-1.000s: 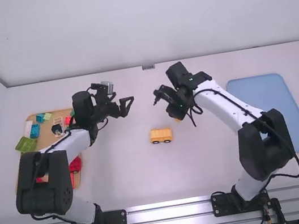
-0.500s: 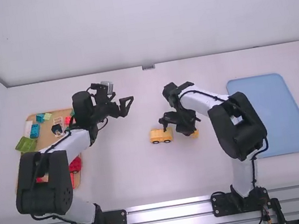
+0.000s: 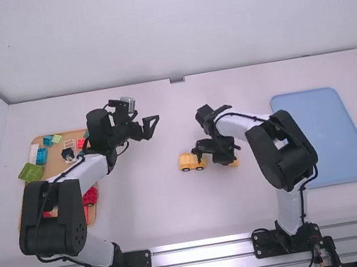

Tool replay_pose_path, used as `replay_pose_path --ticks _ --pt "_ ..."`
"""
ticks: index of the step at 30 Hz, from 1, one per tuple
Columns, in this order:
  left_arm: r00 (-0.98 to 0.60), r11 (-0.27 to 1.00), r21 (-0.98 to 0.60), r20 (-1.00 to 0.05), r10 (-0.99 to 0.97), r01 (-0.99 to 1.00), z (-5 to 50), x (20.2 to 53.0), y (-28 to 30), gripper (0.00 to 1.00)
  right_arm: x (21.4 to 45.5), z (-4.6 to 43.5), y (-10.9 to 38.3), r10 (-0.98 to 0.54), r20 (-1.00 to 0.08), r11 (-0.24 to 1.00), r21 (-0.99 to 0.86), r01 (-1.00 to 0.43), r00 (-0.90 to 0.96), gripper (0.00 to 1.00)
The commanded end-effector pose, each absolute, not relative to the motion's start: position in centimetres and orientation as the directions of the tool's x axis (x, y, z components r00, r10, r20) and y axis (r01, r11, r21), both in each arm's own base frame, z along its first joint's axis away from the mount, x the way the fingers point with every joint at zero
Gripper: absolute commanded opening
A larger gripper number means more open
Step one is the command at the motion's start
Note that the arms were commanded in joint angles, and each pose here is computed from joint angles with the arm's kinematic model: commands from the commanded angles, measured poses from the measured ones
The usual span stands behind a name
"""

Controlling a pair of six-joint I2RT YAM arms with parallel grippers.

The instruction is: Assemble lego blocks to make yellow taxi

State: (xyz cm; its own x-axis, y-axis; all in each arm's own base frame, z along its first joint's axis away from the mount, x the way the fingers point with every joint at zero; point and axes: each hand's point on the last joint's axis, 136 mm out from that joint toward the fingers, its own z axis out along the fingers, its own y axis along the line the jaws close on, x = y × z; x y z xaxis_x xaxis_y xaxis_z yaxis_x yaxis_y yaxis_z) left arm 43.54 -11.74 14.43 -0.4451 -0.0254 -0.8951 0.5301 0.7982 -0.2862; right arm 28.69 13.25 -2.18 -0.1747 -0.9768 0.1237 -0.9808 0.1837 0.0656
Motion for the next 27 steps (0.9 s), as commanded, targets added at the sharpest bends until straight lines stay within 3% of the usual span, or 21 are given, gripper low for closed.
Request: replay_pose_path --ticks 1,2,3,4,10,14,20,27 --pt "-0.422 0.799 -0.268 -0.907 -0.019 0.539 15.2 44.0 -11.6 0.99 28.2 -2.5 13.4 -0.982 0.132 0.146 0.081 -0.986 -0.135 0.02" --pt "-0.422 0.799 -0.268 -0.907 -0.020 0.538 15.2 44.0 -11.6 0.99 28.3 -2.5 13.5 -0.983 0.127 0.143 0.074 -0.987 -0.133 0.20" --pt "-0.419 0.799 -0.266 -0.908 -0.020 0.539 15.2 44.1 -11.6 0.99 28.6 -2.6 13.6 -0.983 0.124 0.144 0.063 -0.988 -0.135 0.30" --pt "-0.412 0.799 -0.262 -0.911 -0.020 0.541 15.4 44.1 -11.6 0.99 28.9 -2.6 13.7 -0.984 0.116 0.145 0.053 -0.988 -0.138 0.58" --pt "-0.444 0.798 -0.291 -0.895 -0.033 0.528 14.9 43.9 -11.6 0.99 29.7 -2.3 14.3 -0.985 0.096 0.144 0.032 -0.989 -0.140 0.99" --pt "-0.466 0.797 -0.298 -0.884 -0.024 0.525 14.3 43.6 -11.6 0.99 30.9 -1.3 14.8 -0.981 0.062 0.186 0.002 -0.983 -0.186 0.99" --pt "-0.295 0.669 -0.095 -0.936 0.193 0.737 14.4 41.7 -13.9 0.99 31.8 2.9 16.8 -0.973 -0.110 0.208 -0.029 -0.978 -0.203 0.99" --pt "-0.143 0.476 0.047 -0.924 0.354 0.878 12.6 38.4 -15.3 0.99 31.5 7.7 16.8 -0.885 -0.408 0.261 -0.037 -0.965 -0.224 0.99"
